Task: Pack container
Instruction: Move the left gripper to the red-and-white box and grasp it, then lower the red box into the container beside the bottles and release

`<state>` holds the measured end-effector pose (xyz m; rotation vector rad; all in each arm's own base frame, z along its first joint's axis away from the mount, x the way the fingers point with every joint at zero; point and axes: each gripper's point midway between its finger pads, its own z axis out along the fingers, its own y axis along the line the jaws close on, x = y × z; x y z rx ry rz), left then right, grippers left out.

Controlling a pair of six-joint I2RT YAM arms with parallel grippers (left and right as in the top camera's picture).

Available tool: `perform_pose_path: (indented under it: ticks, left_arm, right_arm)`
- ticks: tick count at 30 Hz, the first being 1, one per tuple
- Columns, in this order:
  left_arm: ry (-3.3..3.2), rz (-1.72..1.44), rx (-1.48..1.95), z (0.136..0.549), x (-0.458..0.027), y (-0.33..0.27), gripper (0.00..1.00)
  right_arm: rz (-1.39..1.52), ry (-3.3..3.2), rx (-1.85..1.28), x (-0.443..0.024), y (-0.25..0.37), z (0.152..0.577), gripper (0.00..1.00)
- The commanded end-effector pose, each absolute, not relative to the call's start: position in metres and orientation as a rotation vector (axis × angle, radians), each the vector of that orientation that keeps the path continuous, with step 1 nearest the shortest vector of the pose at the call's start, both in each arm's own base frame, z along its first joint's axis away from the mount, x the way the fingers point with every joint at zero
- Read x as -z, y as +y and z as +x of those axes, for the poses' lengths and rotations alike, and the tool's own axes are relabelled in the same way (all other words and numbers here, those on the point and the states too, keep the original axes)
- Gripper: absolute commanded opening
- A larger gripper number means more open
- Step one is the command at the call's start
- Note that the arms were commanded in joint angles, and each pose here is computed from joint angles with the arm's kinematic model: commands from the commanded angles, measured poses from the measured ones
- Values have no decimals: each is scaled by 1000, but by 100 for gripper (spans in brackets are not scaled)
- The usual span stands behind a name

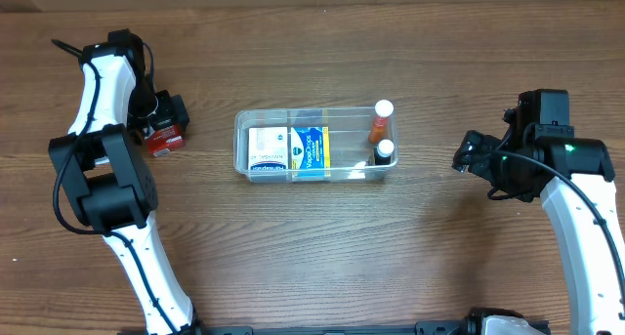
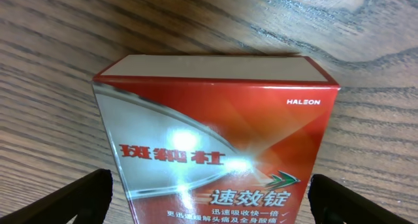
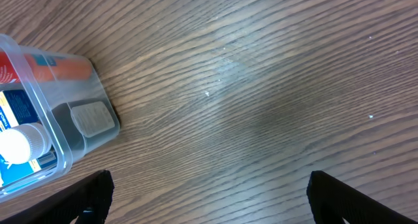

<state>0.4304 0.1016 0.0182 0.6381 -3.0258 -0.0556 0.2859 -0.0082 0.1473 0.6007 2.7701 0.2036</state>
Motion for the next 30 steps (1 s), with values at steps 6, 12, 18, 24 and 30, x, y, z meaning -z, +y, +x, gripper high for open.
perform_pose_path:
  ticks: [6,12,18,24,30]
  left_arm:
    - [-3017,617,37,425,4,97,96]
    - [-3018,617,38,424,-1,97,75]
    - [-3134,628,49,443,-64,95,67]
    - [-3408,486,24,441,-192,40,67]
    - [-3552,78,-135,399,-260,-90,68]
  right_arm:
    - [585,2762,-214,-150,-8,289,97]
    - [585,2762,-213,-150,-8,289,97]
    - [585,2762,-214,-150,-8,289,97]
    - [585,2763,-214,-150,-8,289,97]
    - [585,2762,-214,-150,-8,289,98]
